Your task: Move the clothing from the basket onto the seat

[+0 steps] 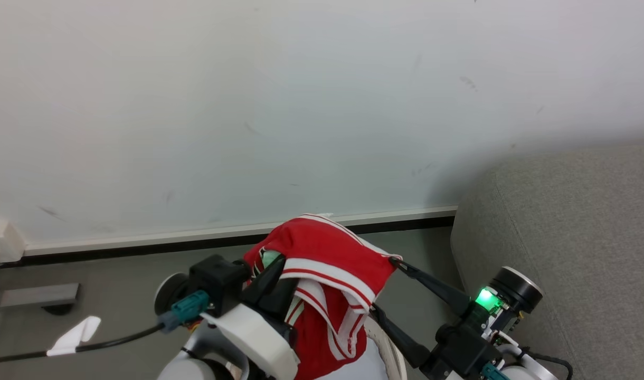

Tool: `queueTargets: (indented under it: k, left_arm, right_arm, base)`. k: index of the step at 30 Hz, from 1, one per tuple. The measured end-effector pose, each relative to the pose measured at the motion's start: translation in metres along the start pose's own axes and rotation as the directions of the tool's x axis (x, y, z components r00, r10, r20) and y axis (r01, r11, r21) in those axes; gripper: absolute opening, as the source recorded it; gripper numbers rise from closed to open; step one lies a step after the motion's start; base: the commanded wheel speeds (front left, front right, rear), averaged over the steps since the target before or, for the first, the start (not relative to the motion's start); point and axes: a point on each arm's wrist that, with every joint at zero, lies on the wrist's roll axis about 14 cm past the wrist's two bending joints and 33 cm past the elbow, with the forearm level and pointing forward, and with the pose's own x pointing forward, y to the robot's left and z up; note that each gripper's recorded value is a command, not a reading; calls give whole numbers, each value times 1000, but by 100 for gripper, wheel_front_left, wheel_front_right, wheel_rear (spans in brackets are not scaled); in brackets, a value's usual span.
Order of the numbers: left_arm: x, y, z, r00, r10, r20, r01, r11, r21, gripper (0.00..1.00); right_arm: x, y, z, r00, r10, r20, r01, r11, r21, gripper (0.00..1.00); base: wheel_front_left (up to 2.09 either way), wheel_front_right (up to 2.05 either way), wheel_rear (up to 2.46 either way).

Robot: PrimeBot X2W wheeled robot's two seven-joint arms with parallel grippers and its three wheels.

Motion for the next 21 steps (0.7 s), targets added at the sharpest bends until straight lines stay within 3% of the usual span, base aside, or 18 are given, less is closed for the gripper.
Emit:
queueTargets:
  k: [9,10,11,12,13,14,15,20,21]
  left_arm:
    - [-1,-23,-4,997,-72,-20,71,997,-40,0]
    - [-1,-23,-4,997,-73,-19,72,996,-43,0]
    - [-1,-24,-4,997,-74,-19,73,996,-45,0]
    - [-1,-24,-4,997,-74,-19,73,996,-46,0]
    - [-1,-24,-5,997,-74,-20,73,996,-47,0]
    - [-1,-24,-5,997,-74,-22,73,996,-48,5]
    - [-1,-24,-6,997,-73,-24,72,996,-50,24]
    - [0,-21,-11,997,-68,-29,67,996,-52,53]
    - [1,-21,-13,997,-68,-33,66,996,-53,76]
  right_arm:
    - [19,14,-4,999,43,-8,-42,998,36,100]
    - [20,16,-6,999,38,-14,-37,998,59,82]
    - [21,16,-9,999,31,-22,-29,996,84,37]
    - [22,16,-11,999,22,-28,-19,994,110,0]
    - [23,16,-13,999,12,-32,-7,991,136,0]
    - [24,15,-15,999,-2,-37,8,987,161,0]
    - [24,13,-17,999,-20,-42,28,981,193,0]
    - [24,5,-21,996,-75,-50,86,954,286,0]
    - [24,4,-21,995,-84,-51,96,949,299,0]
  base:
    - [0,0,0]
    - [0,0,0]
    - [0,0,0]
    - [0,0,0]
    - [0,0,0]
    - [0,0,0]
    - [0,0,0]
    - [0,0,0]
    - [0,0,0]
